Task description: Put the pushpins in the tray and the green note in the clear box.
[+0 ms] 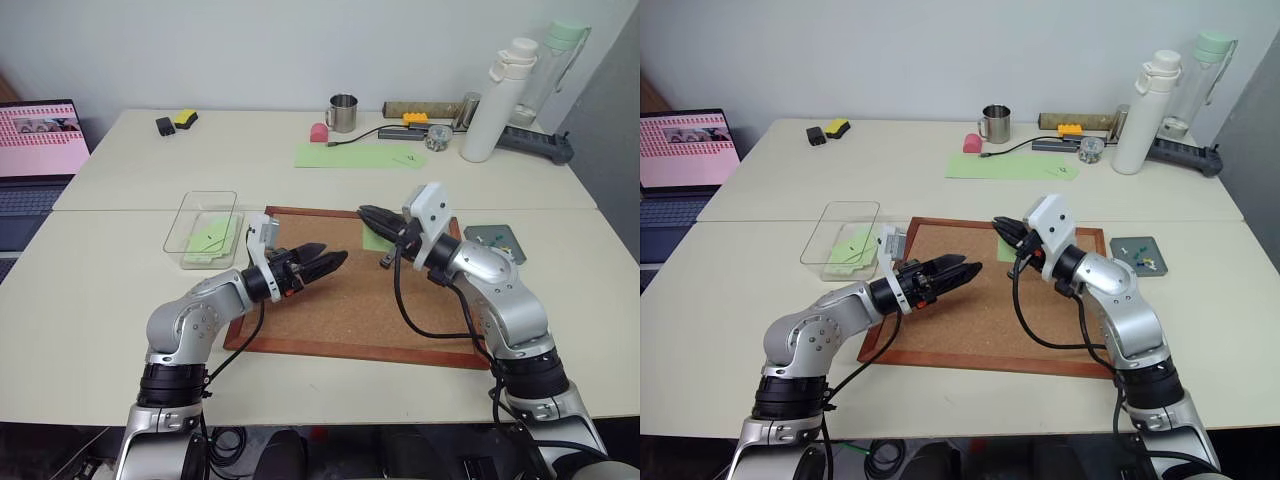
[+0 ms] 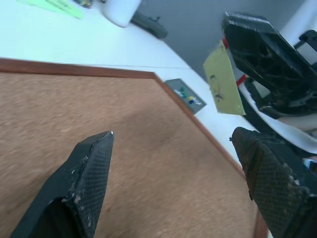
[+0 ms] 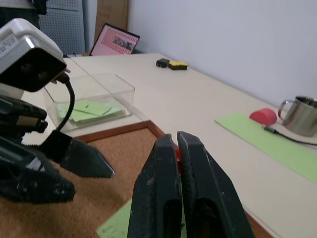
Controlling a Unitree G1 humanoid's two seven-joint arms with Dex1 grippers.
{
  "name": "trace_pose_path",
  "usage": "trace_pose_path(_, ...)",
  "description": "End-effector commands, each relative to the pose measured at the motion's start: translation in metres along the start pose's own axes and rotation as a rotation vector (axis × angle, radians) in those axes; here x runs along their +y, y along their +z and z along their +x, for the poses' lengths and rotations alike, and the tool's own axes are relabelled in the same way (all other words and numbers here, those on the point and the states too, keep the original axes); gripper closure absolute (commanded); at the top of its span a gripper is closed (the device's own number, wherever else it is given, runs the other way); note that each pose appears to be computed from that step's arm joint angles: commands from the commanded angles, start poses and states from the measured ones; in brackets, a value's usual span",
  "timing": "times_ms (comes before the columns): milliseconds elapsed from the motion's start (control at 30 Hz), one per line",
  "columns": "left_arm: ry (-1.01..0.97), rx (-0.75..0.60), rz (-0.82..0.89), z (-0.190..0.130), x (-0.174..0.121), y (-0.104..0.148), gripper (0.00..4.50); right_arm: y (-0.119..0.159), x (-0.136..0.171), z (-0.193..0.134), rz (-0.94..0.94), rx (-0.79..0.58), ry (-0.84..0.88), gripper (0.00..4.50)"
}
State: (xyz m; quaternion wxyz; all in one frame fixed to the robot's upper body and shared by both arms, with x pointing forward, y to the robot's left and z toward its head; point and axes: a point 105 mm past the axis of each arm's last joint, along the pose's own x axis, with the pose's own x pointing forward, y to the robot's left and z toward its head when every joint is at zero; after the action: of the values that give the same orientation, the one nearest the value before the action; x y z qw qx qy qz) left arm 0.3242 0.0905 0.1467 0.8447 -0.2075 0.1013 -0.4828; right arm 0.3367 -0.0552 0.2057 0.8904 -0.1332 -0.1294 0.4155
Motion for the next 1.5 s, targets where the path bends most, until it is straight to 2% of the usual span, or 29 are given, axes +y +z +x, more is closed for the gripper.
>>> trace_pose_path(33, -0.108, -0.05, 0.014, 0.007, -0.026, 0.018, 0.47, 0.019, -0.002, 0.002, -0.051, -0.069, -0.013, 4.5)
trace_pose_path(400, -0.135, -0.088, -0.001, 0.013, -0.034, 0.031, 0.47, 0.026, 0.002, 0.006, -0.055, -0.102, -0.01, 4.5)
trace_pose_path(800, -0.139, -0.071, 0.014, 0.025, -0.032, 0.025, 0.47, 0.041, 0.02, 0.012, -0.04, -0.159, 0.03, 4.5)
trace_pose_path(933, -0.141, -0.081, 0.013, 0.026, -0.031, 0.026, 0.99, 0.044, 0.022, 0.012, -0.042, -0.168, 0.035, 4.5)
trace_pose_path(1267, -0.137, -0.092, 0.009, 0.028, -0.029, 0.028, 3.11, 0.046, 0.024, 0.012, -0.047, -0.168, 0.035, 4.5)
trace_pose_path(1500, -0.103, -0.112, -0.01, 0.027, -0.022, 0.03, 4.39, 0.043, 0.02, 0.01, -0.052, -0.16, 0.02, 4.5)
